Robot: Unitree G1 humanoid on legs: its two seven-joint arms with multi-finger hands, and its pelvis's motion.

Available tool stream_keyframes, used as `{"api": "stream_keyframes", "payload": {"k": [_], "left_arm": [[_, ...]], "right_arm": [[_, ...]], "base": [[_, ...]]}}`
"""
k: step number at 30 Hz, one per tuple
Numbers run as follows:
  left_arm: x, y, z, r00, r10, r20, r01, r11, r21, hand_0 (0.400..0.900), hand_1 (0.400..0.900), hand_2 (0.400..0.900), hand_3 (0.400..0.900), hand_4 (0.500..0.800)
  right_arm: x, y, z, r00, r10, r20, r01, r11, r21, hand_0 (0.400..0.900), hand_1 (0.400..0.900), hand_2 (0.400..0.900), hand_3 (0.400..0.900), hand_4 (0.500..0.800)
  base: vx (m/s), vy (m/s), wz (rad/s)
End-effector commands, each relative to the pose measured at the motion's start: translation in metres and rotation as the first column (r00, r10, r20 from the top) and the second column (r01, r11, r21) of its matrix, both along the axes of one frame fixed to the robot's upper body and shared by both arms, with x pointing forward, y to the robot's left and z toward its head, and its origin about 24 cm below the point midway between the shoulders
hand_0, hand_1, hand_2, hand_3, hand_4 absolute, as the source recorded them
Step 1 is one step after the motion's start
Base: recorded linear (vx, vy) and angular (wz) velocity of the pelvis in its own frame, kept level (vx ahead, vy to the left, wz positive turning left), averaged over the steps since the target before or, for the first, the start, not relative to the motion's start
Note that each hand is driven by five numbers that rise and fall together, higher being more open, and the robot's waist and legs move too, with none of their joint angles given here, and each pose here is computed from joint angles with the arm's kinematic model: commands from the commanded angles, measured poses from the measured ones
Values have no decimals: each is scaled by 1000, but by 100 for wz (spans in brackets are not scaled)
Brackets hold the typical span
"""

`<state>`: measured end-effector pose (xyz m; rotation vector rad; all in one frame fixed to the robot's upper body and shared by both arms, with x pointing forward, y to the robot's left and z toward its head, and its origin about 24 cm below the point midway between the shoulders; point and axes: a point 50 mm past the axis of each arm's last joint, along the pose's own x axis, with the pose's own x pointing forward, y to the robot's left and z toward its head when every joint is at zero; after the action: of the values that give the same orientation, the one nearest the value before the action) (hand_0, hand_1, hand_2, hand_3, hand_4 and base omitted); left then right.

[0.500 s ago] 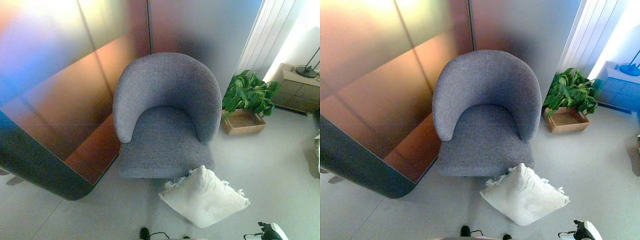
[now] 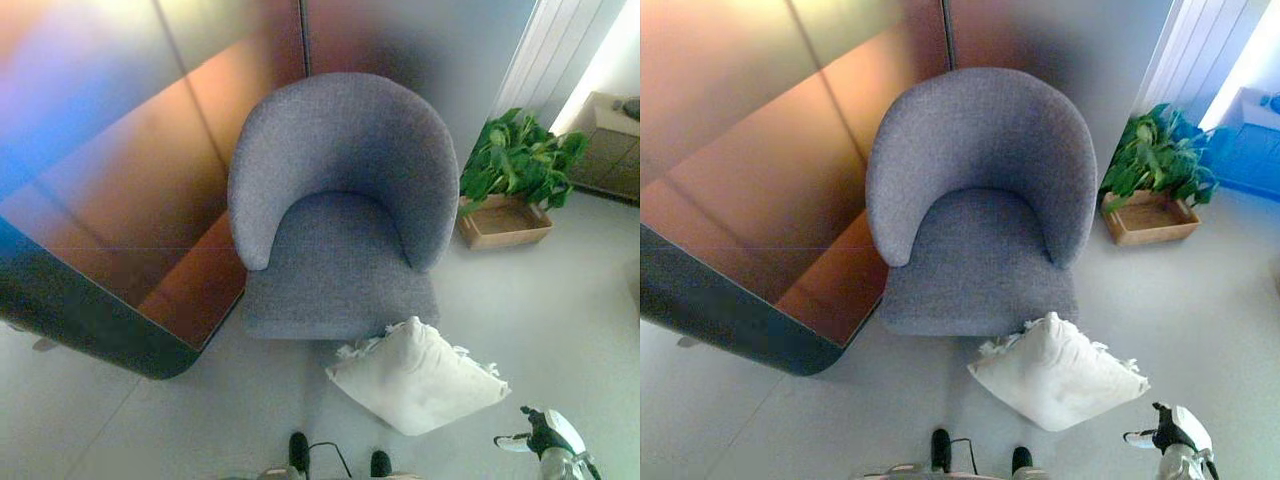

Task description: Pick up the pillow and put it on the sofa.

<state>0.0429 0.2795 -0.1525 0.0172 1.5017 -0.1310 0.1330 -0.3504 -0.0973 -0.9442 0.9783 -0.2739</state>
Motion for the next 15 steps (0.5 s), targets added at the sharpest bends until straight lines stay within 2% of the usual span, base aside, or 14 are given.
{"api": "stream_keyframes", "payload": {"k": [1,8,15], "left_arm": [[21,25,13,1000,-9,19,8,998,65,900,900,900,900,800],[50,30,22,994,-21,108,15,998,59,900,900,900,900,800],[69,39,31,986,-27,164,17,998,64,900,900,900,900,800]], "right_arm": [[53,-15,40,981,93,171,-72,989,-129,900,900,900,900,800],[90,-21,72,950,154,272,-104,976,-190,900,900,900,900,800],[135,-33,132,888,238,394,-125,948,-292,900,900,900,900,800]], "base": [[-138,-41,4],[-92,-40,6],[-97,-22,0]]}}
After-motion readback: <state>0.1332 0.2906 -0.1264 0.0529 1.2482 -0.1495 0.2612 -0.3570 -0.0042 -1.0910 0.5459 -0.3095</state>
